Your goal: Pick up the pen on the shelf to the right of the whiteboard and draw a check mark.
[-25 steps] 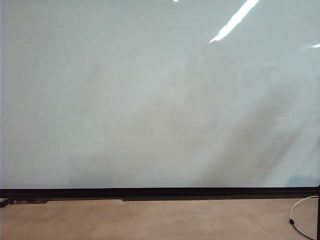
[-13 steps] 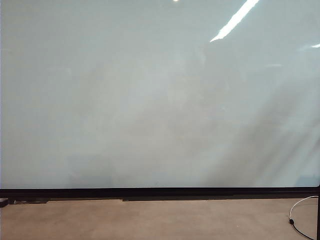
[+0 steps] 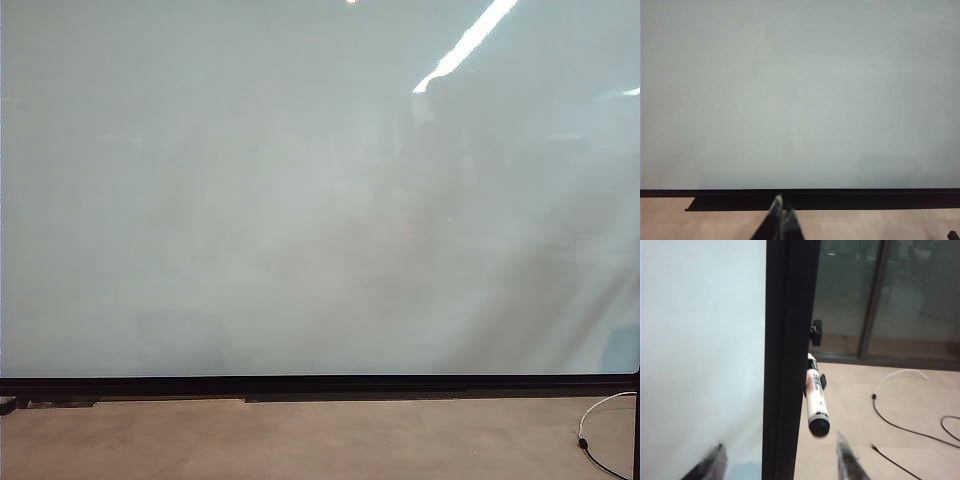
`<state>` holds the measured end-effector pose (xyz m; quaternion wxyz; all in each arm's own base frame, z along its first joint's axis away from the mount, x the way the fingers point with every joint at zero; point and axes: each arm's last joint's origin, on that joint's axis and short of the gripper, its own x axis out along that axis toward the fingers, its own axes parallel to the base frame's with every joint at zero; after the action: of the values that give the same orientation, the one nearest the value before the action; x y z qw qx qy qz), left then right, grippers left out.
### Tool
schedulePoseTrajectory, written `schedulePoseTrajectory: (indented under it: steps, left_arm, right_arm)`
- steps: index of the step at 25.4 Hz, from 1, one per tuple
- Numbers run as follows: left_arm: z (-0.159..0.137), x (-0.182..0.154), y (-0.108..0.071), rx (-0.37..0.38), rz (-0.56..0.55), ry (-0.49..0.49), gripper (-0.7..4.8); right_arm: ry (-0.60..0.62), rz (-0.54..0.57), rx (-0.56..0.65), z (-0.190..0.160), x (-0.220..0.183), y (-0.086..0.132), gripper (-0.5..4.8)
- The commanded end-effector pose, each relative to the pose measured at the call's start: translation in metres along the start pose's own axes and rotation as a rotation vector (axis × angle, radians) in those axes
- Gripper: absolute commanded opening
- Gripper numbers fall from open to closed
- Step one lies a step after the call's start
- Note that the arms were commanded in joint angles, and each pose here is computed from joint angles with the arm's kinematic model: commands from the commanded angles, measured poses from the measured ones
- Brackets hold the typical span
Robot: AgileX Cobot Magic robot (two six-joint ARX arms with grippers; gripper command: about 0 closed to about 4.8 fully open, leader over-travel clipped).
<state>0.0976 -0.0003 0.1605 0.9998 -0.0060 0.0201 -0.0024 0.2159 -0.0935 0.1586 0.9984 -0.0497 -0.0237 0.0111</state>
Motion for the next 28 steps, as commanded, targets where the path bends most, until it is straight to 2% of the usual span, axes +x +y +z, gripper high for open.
schedulePoseTrajectory:
  steps: [1, 7, 13, 15, 21, 28]
  left_arm:
    - [0.002, 0.0, 0.0, 0.004, 0.0, -0.015, -0.04]
    - [0.002, 0.0, 0.0, 0.004, 0.0, -0.014, -0.04]
    - [0.002, 0.0, 0.0, 0.004, -0.001, -0.015, -0.04]
    - [0.002, 0.0, 0.0, 0.004, 0.0, -0.014, -0.05]
    - [0.002, 0.0, 0.0, 0.004, 0.0, -0.014, -0.04]
    - [0.002, 0.0, 0.0, 0.004, -0.001, -0.015, -0.05]
  right_arm:
    - [-0.018, 0.033, 0.014, -0.001, 0.012, -0.006, 2.84]
    - [-0.008, 0.079, 0.021, -0.008, 0.031, -0.014, 2.84]
    - [-0.021, 0.068, 0.012, -0.007, 0.037, -0.024, 2.85]
    - [-0.031, 0.082, 0.005, -0.004, 0.038, -0.028, 3.03]
    - [-0.041, 0.165, 0.077, -0.007, 0.052, -0.041, 3.15]
    - [-0.044, 0.169, 0.15, -0.02, 0.06, -0.045, 3.15]
